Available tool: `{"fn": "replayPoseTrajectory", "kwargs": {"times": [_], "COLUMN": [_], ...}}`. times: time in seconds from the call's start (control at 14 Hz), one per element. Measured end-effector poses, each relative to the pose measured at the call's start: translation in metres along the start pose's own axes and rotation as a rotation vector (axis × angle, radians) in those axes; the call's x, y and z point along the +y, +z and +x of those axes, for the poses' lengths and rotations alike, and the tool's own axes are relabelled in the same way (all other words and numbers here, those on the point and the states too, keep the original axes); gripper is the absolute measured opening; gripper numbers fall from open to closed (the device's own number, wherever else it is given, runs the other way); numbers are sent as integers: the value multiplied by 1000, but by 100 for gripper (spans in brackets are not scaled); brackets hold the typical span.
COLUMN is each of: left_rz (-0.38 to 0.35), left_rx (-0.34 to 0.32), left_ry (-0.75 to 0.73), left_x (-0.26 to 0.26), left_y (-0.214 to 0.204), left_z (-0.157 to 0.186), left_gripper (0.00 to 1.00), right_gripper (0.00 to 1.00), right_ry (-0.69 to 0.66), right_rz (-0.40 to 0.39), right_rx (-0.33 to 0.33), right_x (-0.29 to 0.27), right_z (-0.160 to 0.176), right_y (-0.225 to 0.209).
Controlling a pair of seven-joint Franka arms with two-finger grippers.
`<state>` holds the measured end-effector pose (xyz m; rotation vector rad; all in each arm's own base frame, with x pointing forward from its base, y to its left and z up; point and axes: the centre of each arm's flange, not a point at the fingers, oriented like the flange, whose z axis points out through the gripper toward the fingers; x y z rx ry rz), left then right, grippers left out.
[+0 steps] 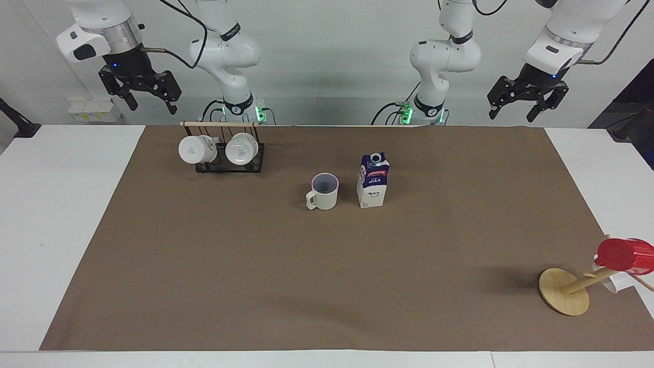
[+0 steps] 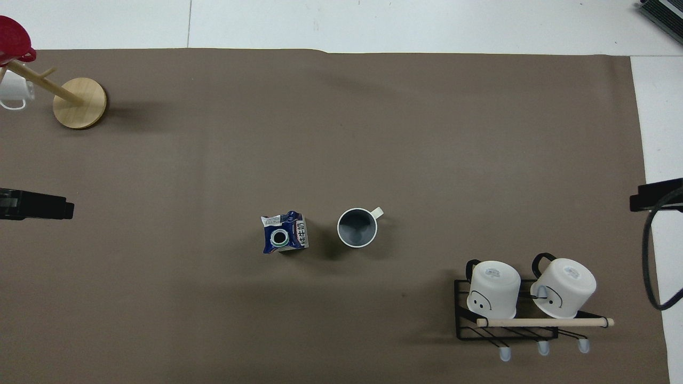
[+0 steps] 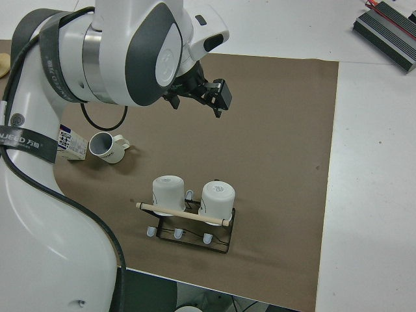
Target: Place cup and milk on table
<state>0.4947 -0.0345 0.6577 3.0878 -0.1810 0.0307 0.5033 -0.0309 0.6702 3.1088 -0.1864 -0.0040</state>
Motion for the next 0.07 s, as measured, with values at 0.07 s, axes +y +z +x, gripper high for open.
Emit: {"fn": "replayPoseTrajectory", "kwargs": {"times": [0.07], "left_rz": [0], "left_rx": [-1], "left_ry": [-1], "left_x": [0], "left_y": [0], "left_z": [0], "left_gripper": [100], "right_gripper": [100], "right_ry": [0], "right_rz": [3], "right_rx": [1], "right_x": [0], "right_z": [0], "right_y": [0]}}
